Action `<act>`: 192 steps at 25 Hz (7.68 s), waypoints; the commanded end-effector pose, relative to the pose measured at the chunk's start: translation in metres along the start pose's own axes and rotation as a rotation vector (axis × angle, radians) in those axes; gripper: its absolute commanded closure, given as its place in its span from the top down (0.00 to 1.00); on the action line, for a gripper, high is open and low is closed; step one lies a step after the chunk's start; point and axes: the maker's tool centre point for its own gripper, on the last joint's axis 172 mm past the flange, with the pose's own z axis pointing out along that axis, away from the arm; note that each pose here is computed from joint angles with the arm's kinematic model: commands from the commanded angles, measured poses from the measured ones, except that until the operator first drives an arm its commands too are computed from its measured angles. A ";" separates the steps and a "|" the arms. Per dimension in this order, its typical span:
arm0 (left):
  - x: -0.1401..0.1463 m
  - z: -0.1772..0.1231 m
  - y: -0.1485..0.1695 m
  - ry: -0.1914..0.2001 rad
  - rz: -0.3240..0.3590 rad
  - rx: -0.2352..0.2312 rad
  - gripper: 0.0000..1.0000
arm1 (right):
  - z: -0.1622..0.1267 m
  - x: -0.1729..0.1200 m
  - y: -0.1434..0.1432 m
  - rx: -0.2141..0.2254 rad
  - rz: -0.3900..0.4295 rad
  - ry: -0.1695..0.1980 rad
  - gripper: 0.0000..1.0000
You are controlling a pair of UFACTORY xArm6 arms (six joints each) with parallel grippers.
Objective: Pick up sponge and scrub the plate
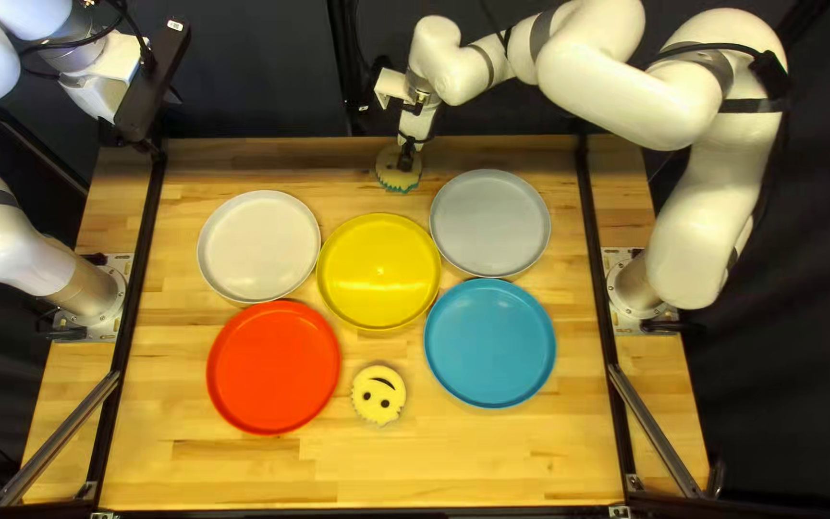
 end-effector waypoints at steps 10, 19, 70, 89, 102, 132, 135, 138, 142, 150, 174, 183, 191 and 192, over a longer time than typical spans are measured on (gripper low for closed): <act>0.000 0.000 0.000 0.000 0.000 0.000 1.00 | 0.012 -0.006 0.002 0.009 0.006 -0.017 1.00; 0.000 0.000 0.000 0.000 0.000 0.000 1.00 | 0.013 -0.007 0.005 0.006 0.008 -0.018 0.01; 0.000 0.000 0.000 0.000 0.000 0.000 1.00 | -0.036 -0.121 -0.081 -0.110 -0.251 -0.109 0.00; 0.000 0.000 0.000 0.000 0.000 0.000 1.00 | -0.021 -0.136 -0.042 -0.114 -0.226 -0.160 0.00; 0.000 0.000 0.000 0.000 0.000 0.000 1.00 | -0.013 -0.146 -0.089 -0.133 -0.252 -0.163 0.00; 0.000 0.000 0.000 0.000 0.000 0.000 1.00 | -0.018 -0.172 -0.052 -0.146 -0.266 -0.137 0.00; 0.000 0.000 0.000 0.000 0.000 0.000 1.00 | -0.017 -0.184 -0.069 -0.150 -0.289 -0.127 0.00; 0.000 0.000 0.000 0.000 0.000 0.000 1.00 | -0.016 -0.199 -0.081 -0.144 -0.312 -0.114 0.00; 0.000 0.000 0.000 0.000 0.000 0.000 1.00 | -0.017 -0.212 -0.090 -0.141 -0.330 -0.104 0.00; 0.000 0.000 0.000 0.000 0.000 0.000 1.00 | -0.014 -0.214 -0.052 -0.130 -0.339 -0.090 0.00; 0.000 0.000 0.000 0.000 0.000 0.000 1.00 | -0.021 -0.229 -0.060 -0.145 -0.375 -0.076 0.00; 0.000 0.000 0.000 0.000 0.000 0.000 1.00 | -0.018 -0.231 -0.062 -0.150 -0.402 -0.082 0.00; 0.000 0.000 0.000 0.000 0.000 0.000 1.00 | -0.021 -0.203 -0.029 -0.146 -0.404 -0.066 0.00; 0.000 0.000 0.000 0.000 0.000 0.000 1.00 | -0.021 -0.201 -0.026 -0.145 -0.403 -0.066 0.00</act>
